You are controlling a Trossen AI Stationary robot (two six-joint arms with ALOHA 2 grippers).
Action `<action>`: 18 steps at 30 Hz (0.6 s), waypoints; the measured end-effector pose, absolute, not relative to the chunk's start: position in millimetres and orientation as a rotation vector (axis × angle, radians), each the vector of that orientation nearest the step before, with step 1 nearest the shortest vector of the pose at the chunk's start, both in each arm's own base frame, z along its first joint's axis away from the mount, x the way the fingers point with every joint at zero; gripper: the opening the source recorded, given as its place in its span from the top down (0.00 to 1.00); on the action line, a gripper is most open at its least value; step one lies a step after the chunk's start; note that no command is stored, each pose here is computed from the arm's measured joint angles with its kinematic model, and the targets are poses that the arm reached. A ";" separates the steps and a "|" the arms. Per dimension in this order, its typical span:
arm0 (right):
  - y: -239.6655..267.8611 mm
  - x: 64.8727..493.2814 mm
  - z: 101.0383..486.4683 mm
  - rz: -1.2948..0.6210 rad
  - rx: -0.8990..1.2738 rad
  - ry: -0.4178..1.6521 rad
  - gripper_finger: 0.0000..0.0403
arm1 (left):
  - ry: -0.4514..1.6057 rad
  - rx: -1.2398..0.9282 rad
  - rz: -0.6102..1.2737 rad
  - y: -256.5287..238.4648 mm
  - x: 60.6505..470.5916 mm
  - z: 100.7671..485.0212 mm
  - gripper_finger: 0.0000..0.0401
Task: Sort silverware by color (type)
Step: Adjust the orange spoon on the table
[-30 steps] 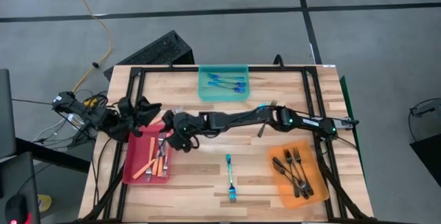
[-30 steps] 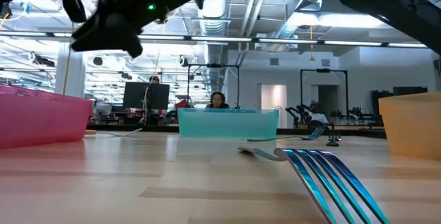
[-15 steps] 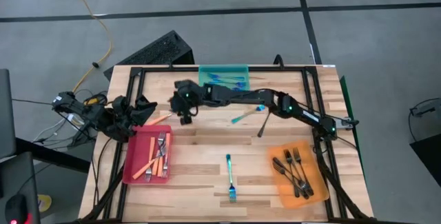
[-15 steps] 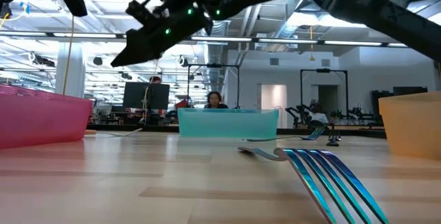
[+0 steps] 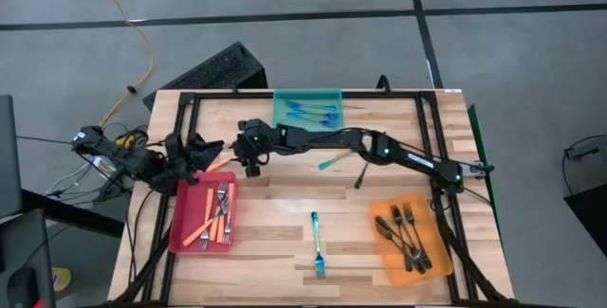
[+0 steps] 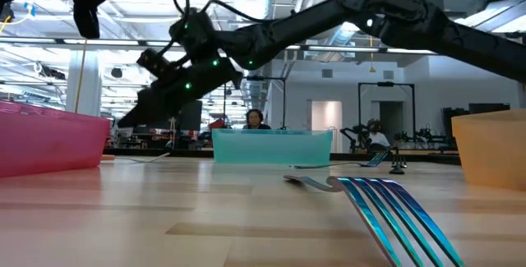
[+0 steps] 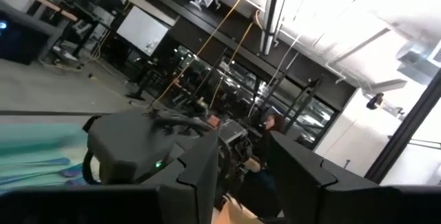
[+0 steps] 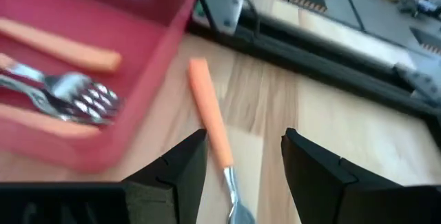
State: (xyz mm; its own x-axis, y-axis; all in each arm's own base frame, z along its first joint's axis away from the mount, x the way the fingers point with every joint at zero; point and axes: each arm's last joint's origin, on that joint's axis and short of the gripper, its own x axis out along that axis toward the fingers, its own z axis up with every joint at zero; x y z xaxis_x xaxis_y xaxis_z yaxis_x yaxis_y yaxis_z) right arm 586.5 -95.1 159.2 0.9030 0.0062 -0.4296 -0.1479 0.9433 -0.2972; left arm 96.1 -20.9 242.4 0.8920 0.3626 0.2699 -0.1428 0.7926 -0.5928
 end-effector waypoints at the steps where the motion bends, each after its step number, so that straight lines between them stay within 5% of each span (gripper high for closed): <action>1: -97.6 586.1 158.4 0.077 -0.330 0.440 0.49 | -0.384 -0.599 0.284 -20.8 96.2 242.1 0.72; 18: -117.4 586.2 141.4 0.063 -0.223 0.394 0.54 | -0.383 -0.608 0.359 -19.1 95.8 240.7 0.72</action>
